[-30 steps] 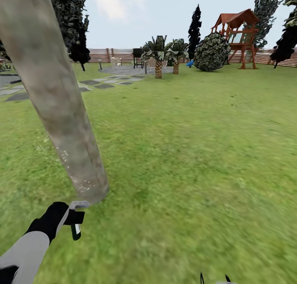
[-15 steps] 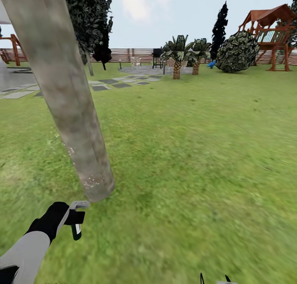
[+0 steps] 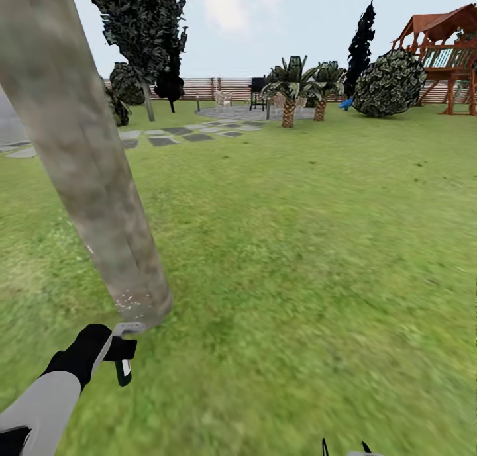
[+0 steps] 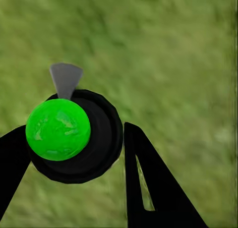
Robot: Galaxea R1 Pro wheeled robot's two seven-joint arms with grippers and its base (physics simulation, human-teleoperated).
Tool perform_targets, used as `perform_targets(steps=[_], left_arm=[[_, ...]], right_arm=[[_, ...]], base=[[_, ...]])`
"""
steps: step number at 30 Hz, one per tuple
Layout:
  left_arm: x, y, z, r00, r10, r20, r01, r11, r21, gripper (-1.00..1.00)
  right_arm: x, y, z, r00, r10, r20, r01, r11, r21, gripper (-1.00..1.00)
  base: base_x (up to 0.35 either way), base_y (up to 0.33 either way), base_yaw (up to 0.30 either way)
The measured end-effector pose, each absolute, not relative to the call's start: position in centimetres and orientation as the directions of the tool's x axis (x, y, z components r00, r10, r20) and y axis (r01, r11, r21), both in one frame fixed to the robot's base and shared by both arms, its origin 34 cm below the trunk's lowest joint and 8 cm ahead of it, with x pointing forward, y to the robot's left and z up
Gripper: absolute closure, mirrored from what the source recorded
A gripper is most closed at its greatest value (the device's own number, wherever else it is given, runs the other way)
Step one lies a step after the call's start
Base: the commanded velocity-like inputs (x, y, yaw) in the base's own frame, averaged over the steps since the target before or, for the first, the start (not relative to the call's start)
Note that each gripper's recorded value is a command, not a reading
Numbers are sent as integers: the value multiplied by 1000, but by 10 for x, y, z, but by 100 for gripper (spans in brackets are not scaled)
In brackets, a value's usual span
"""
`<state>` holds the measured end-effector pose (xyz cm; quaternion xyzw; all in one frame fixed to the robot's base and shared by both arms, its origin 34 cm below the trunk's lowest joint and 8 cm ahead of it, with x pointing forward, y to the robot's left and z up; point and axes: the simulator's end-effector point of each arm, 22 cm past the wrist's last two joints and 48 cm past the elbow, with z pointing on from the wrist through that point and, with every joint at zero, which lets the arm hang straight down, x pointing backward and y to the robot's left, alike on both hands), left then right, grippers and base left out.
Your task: In the garden, pick up the pesticide atomizer on the floor and spray pesticide onto both trees until each tree trunk is fully covered.
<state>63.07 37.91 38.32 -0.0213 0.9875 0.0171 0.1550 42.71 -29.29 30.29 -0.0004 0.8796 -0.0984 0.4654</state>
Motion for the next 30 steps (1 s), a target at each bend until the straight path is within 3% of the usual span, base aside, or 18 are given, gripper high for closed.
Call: perform_targets(steps=[14, 24, 30], left_arm=[[631, 379, 384, -951, -37, -308, -47, 999, 27, 100], [631, 379, 384, -951, -37, -308, -47, 999, 27, 100], [632, 378, 384, -950, -41, -310, -50, 998, 22, 100]], right_arm=[[427, -292, 303, -567, -91, -819, 90, 981, -172, -100], [427, -291, 303, -567, -92, -819, 90, 981, -172, -100], [427, -292, 303, -567, -91, -819, 91, 981, -172, -100]], base=[[143, -261, 252], [-8, -255, 277], [-58, -46, 191]])
